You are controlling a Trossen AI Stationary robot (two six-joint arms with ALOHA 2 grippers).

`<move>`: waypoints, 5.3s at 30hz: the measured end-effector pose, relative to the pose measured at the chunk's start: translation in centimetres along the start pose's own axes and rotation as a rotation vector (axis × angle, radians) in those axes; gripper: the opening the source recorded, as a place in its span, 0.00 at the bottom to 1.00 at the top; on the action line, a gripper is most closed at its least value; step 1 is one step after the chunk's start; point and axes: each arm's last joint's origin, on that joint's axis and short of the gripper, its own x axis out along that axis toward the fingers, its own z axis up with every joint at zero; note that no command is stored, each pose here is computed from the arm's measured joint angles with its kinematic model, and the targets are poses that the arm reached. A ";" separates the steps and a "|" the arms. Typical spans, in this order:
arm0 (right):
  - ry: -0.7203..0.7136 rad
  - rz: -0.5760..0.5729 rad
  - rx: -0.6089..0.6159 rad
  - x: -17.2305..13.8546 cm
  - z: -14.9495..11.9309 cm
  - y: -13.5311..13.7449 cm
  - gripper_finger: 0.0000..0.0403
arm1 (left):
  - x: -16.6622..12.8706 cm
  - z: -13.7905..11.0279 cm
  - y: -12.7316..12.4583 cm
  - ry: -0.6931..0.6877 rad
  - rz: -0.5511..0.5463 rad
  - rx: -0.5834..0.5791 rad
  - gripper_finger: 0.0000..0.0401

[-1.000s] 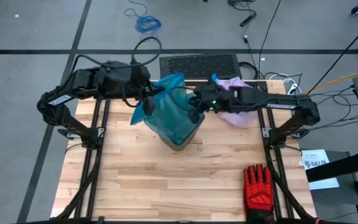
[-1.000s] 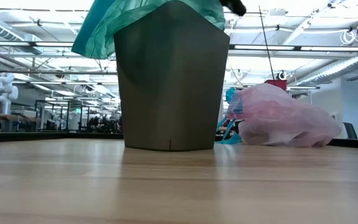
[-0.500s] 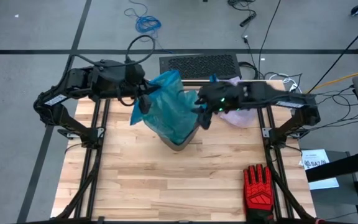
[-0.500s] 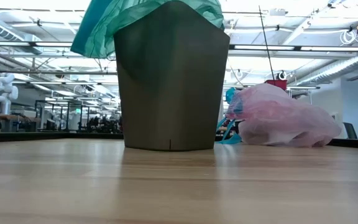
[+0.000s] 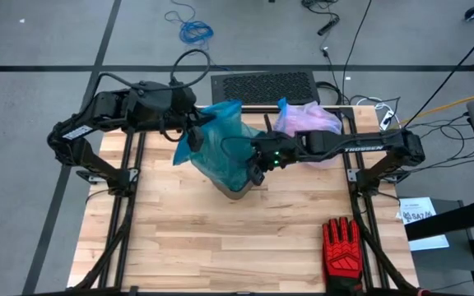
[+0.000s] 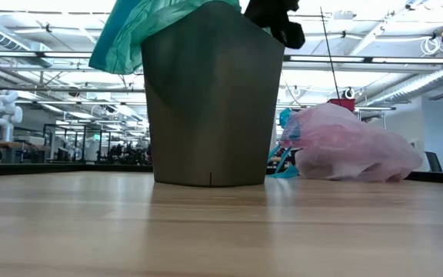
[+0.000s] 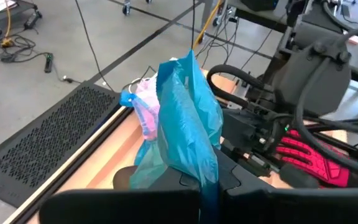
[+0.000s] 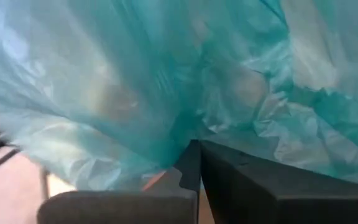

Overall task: Place trash/remove bag and relplace
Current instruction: Insert a new trash bag into the bin

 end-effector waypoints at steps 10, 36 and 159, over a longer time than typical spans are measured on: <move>-0.155 0.110 -0.005 -7.6 3.9 2.1 0.16 | 0.0 0.1 0.0 -0.008 0.010 -0.003 0.00; -0.002 -0.207 0.216 0.3 0.6 -0.5 0.00 | 0.0 -0.1 0.2 -0.003 0.049 -0.016 0.00; -0.327 -0.129 -0.859 -5.0 8.2 3.5 0.01 | 3.7 -0.8 -1.3 0.118 -0.057 -0.027 0.01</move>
